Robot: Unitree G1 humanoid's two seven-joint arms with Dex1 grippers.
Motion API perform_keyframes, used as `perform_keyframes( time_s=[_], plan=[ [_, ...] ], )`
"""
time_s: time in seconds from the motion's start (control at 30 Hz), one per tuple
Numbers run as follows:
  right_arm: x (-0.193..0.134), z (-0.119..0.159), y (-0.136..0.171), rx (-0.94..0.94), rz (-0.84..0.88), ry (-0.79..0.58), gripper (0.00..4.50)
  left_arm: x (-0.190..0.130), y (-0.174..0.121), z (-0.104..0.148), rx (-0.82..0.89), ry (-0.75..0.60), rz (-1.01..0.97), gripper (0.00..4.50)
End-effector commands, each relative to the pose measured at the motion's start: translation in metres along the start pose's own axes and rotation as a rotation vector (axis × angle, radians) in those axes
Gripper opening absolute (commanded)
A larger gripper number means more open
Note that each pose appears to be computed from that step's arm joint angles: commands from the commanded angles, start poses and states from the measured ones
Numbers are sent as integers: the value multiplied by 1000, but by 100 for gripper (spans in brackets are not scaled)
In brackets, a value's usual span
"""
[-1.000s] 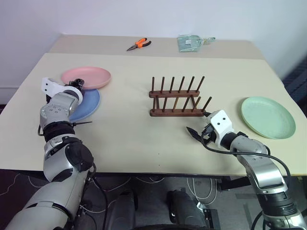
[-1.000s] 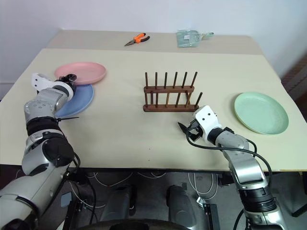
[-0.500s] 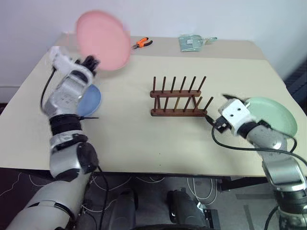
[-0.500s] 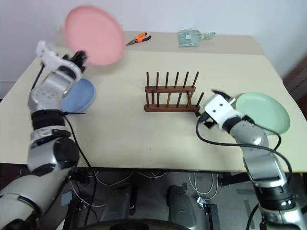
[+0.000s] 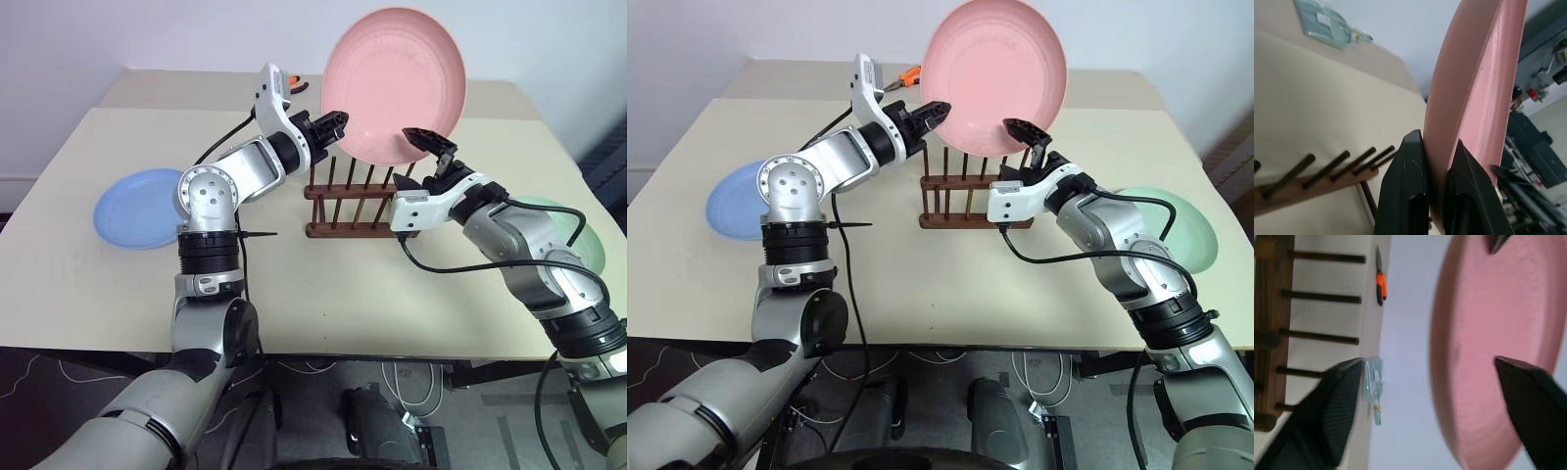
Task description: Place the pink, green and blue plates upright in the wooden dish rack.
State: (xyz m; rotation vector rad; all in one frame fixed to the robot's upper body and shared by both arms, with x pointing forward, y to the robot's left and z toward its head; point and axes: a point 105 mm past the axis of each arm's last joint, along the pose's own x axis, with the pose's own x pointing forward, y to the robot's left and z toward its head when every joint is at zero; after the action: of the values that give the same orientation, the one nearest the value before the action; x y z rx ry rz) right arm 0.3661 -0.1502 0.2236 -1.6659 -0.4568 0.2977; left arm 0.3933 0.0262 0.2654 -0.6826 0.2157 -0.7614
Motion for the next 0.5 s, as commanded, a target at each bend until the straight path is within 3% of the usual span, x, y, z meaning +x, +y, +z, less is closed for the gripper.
perform_keyframes(
  time_s=[0.03,0.17,0.27,0.37,0.4,0.5],
  plan=[
    [-2,-8,-16,-26,-68,34,221,-5,-15,-1,14,7,-60,0],
    [-3,-8,-16,-29,-77,41,1,-7,-15,-5,8,11,-68,0],
    [-4,-11,-17,-43,-82,67,0,-9,-28,10,20,-96,-130,115],
    [-8,-19,-20,32,-115,110,0,-24,-22,66,161,-418,-70,260],
    [-11,-22,-23,86,-142,126,0,-30,-15,79,211,-480,-32,260],
    [-23,-26,-42,386,-288,129,0,-49,14,102,579,-571,147,260]
  ],
)
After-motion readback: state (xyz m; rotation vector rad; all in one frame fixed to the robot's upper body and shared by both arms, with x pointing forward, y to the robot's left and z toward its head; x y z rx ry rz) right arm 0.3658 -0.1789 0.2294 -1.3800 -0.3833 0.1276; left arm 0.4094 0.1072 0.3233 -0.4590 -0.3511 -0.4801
